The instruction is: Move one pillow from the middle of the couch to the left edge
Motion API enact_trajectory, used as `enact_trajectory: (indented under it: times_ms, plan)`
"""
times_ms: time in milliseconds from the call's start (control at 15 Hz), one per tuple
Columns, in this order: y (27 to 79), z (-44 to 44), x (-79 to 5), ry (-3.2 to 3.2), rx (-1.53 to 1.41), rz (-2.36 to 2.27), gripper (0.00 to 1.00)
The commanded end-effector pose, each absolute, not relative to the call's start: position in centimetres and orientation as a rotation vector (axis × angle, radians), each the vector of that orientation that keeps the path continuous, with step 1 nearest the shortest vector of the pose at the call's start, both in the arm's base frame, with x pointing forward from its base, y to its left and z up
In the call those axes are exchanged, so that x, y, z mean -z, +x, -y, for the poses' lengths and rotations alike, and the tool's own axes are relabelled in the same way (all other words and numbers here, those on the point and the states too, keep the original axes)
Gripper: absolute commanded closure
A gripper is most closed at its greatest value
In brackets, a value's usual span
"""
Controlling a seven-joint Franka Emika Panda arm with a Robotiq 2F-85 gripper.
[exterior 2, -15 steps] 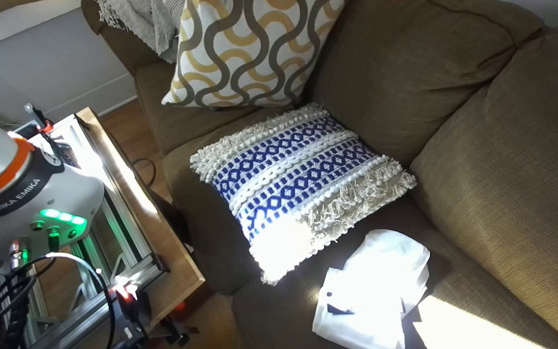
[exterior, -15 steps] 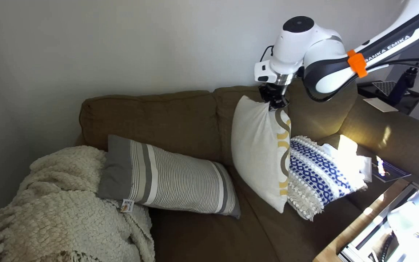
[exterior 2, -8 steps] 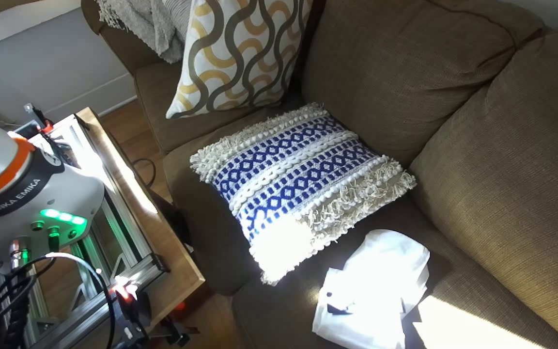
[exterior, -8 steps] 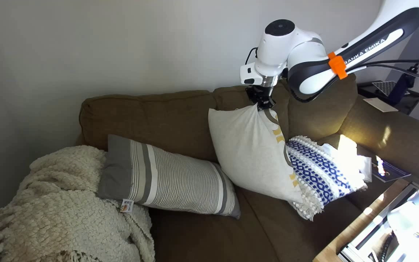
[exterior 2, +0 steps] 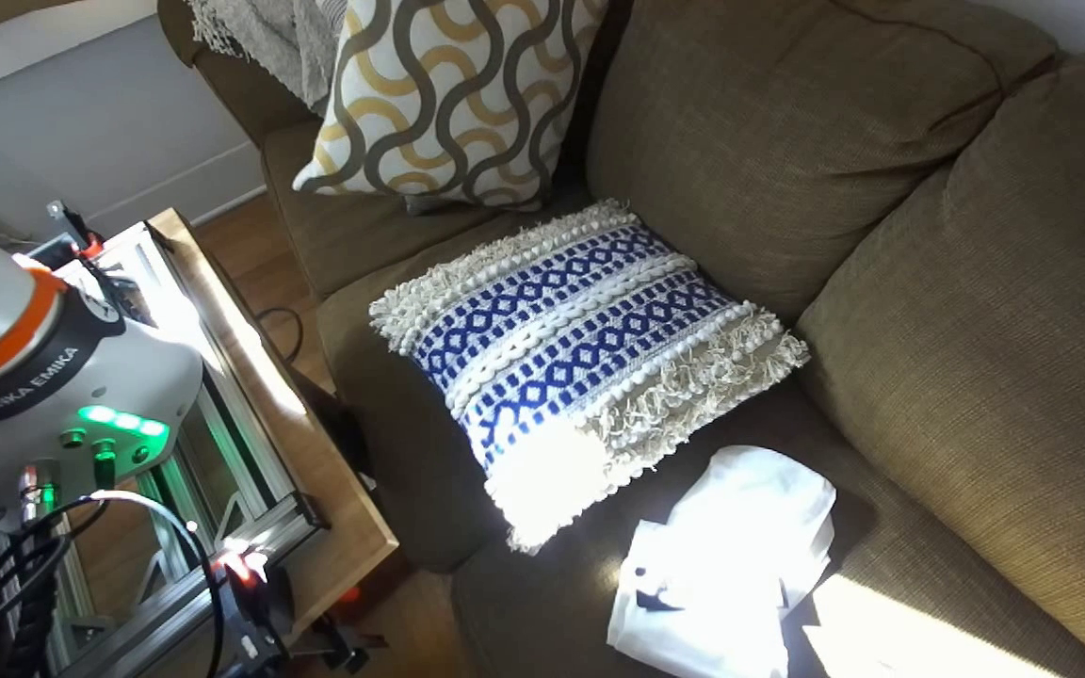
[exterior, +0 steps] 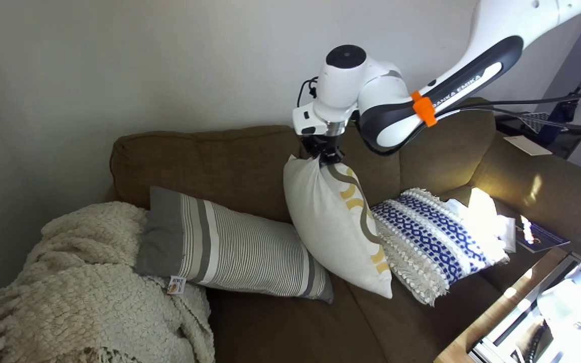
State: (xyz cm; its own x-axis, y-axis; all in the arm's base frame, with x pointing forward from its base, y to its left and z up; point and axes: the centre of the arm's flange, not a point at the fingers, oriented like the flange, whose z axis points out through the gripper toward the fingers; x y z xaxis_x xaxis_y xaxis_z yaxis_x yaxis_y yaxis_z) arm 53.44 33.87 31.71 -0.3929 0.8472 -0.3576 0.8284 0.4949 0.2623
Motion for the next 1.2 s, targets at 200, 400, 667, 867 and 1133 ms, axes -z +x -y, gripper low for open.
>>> enact_trajectory:
  times_ms: [200, 400, 667, 867, 1133]
  plan:
    - [59.8, -46.9, -30.4, 0.999, -0.201, -2.547, 0.59]
    - [61.1, -50.8, -32.7, 0.94, -0.285, -2.57, 0.36]
    - [57.5, -49.1, -39.7, 0.904, -0.387, -2.388, 0.05]
    - [54.3, -43.3, -43.1, 1.06, -0.361, -2.214, 0.0]
    - [53.3, -37.7, -44.2, 1.287, -0.342, -2.019, 0.0]
